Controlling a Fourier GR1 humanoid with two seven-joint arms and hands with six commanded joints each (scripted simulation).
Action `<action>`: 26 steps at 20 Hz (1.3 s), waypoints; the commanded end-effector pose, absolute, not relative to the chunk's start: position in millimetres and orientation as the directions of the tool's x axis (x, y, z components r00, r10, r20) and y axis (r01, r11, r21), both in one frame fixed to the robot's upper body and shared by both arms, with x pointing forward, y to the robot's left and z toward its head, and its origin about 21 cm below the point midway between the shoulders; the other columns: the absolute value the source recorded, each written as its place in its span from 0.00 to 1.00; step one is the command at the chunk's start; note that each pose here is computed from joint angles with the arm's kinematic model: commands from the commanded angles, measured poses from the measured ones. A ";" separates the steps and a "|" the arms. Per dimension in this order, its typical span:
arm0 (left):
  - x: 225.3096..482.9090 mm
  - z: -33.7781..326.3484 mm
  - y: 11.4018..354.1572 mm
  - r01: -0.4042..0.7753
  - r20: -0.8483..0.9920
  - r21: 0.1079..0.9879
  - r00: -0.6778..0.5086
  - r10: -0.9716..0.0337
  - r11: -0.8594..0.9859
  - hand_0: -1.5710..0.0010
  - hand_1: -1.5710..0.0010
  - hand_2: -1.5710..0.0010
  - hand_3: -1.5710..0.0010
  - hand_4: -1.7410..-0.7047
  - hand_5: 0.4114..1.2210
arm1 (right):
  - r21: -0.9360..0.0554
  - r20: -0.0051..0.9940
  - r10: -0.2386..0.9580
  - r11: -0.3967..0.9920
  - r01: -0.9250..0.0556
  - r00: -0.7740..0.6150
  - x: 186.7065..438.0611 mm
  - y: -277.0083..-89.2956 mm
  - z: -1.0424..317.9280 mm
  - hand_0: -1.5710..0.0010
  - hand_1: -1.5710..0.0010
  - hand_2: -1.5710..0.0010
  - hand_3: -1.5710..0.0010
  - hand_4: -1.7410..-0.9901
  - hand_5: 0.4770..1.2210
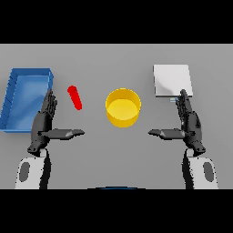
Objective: Pick up the red beaker and tilt it to pour out 1 green nut into yellow bowl. Pick up the yellow bowl and place it on the metallic measuring scale.
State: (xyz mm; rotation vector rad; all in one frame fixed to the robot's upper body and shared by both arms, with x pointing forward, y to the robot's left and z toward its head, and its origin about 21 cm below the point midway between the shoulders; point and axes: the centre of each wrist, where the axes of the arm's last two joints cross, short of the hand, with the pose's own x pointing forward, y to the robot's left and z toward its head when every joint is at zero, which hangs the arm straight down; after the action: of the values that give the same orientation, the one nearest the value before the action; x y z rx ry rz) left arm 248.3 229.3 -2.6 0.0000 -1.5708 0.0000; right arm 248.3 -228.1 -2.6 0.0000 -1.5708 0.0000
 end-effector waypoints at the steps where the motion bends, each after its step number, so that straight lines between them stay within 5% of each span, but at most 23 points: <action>1: 247.2 -2.9 229.5 -0.001 1.000 -0.001 -0.002 0.001 1.000 1.00 1.00 1.00 1.00 0.58 0.31 | 0.001 1.000 -0.001 1.000 0.000 -0.001 248.1 -227.5 -2.7 1.00 1.00 1.00 1.00 0.89 0.14; 6: 234.7 -4.5 230.0 0.000 1.000 0.000 -0.010 0.000 1.000 1.00 1.00 1.00 1.00 0.58 0.31 | 0.002 1.000 -0.002 1.000 0.004 0.000 244.3 -222.0 -4.5 1.00 1.00 1.00 1.00 0.89 0.14; 7: 224.5 2.4 232.4 0.032 0.996 0.081 -0.051 -0.080 0.996 1.00 1.00 1.00 1.00 0.58 0.31 | -0.152 0.985 0.152 0.988 0.004 -0.084 238.6 -226.6 1.1 1.00 1.00 1.00 1.00 0.89 0.14; 9: 208.1 13.4 229.7 0.072 0.985 0.156 -0.085 -0.149 0.985 1.00 1.00 1.00 1.00 0.58 0.31 | -0.286 0.946 0.282 0.958 -0.002 -0.160 228.0 -217.8 5.8 1.00 1.00 1.00 1.00 0.90 0.13; 14: 203.8 23.1 226.4 0.100 0.980 0.198 -0.021 -0.197 0.975 1.00 1.00 1.00 1.00 0.58 0.30 | -0.317 0.939 0.309 0.948 -0.027 -0.152 222.6 -213.6 12.5 1.00 1.00 1.00 1.00 0.83 0.16; 26: 280.2 -5.3 223.4 0.134 0.973 0.219 0.047 -0.227 0.966 1.00 1.00 1.00 1.00 0.54 0.28 | -0.245 0.960 0.231 0.967 -0.074 -0.155 222.1 -218.2 8.2 1.00 1.00 1.00 1.00 0.68 0.20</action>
State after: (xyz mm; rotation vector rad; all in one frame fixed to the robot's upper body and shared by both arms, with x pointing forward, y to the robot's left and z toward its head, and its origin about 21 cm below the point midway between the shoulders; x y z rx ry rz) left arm 280.2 223.2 -5.2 0.0753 -1.4962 -0.2763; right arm 222.1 -218.2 8.1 -0.1186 -1.7049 0.2681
